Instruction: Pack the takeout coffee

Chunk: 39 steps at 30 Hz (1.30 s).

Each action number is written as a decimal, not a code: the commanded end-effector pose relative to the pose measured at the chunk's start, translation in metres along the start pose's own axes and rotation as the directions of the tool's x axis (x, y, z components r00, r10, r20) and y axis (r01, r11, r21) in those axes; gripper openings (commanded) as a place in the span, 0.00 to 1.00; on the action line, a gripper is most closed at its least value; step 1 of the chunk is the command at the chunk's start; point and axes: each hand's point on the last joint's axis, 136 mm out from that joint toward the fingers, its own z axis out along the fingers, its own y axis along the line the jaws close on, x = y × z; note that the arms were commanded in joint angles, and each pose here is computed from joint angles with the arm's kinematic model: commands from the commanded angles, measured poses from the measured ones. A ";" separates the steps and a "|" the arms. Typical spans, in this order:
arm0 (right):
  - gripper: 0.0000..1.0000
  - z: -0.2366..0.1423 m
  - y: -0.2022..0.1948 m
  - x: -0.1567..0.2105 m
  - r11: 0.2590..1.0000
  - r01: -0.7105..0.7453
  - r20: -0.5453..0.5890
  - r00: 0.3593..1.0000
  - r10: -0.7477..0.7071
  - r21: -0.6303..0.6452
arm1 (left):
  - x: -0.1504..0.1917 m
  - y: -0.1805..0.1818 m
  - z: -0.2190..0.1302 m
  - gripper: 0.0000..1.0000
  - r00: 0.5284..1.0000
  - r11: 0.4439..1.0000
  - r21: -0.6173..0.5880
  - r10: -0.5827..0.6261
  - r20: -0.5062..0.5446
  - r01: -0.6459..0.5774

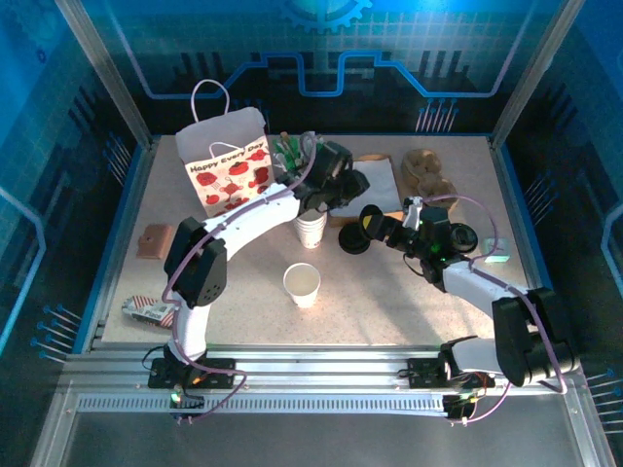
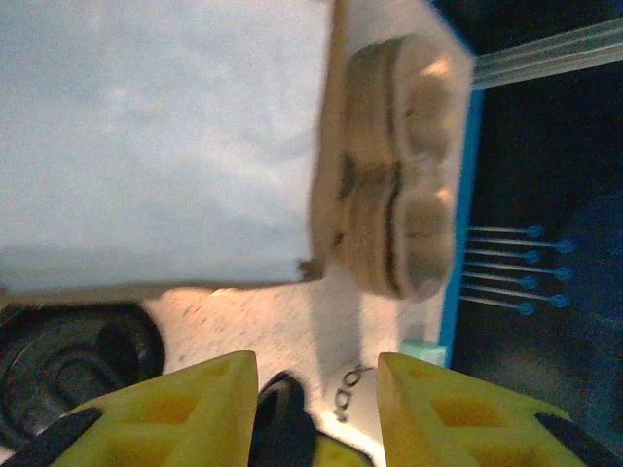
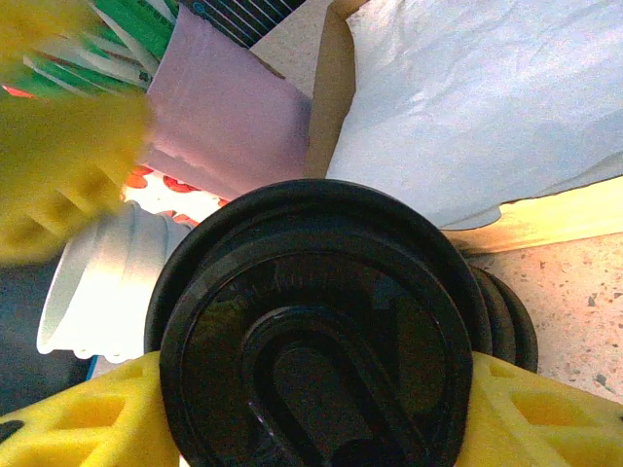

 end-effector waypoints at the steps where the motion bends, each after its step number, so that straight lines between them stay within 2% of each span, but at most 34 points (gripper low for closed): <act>1: 0.61 -0.005 0.003 0.001 1.000 0.027 -0.007 1.000 -0.027 0.016 | -0.032 -0.039 -0.043 0.41 0.979 0.985 0.013 0.172 0.111 -0.175; 5: 0.61 -0.009 0.005 0.008 0.997 0.068 -0.052 0.997 -0.065 0.046 | -0.056 -0.080 -0.104 0.49 0.910 0.932 0.035 0.343 0.233 -0.360; 9: 0.61 -0.017 0.019 0.015 0.986 0.151 -0.106 0.984 -0.144 0.068 | -0.067 -0.090 -0.166 0.55 0.807 0.857 -0.015 0.491 0.329 -0.516; 14: 0.62 -0.031 0.051 0.030 0.946 0.314 -0.211 0.933 -0.292 0.082 | -0.071 -0.058 -0.238 0.62 0.659 0.763 -0.168 0.630 0.411 -0.624; 17: 0.63 -0.038 0.073 0.047 0.912 0.406 -0.302 0.878 -0.372 0.055 | -0.069 -0.024 -0.271 0.65 0.602 0.733 -0.266 0.671 0.433 -0.626; 21: 0.63 -0.045 0.107 0.072 0.875 0.484 -0.403 0.795 -0.453 -0.030 | -0.063 0.025 -0.302 0.69 0.564 0.713 -0.364 0.699 0.439 -0.600; 27: 0.63 -0.042 0.145 0.120 0.772 0.620 -0.531 0.611 -0.587 -0.139 | -0.059 0.087 -0.340 0.73 0.504 0.696 -0.503 0.718 0.479 -0.512; 32: 0.64 -0.029 0.150 0.142 0.709 0.691 -0.626 0.491 -0.606 -0.144 | -0.062 0.103 -0.364 0.74 0.439 0.671 -0.568 0.741 0.508 -0.476; 39: 0.64 -0.017 0.150 0.153 0.594 0.796 -0.704 0.356 -0.615 -0.116 | -0.063 0.113 -0.367 0.75 0.406 0.648 -0.609 0.762 0.505 -0.458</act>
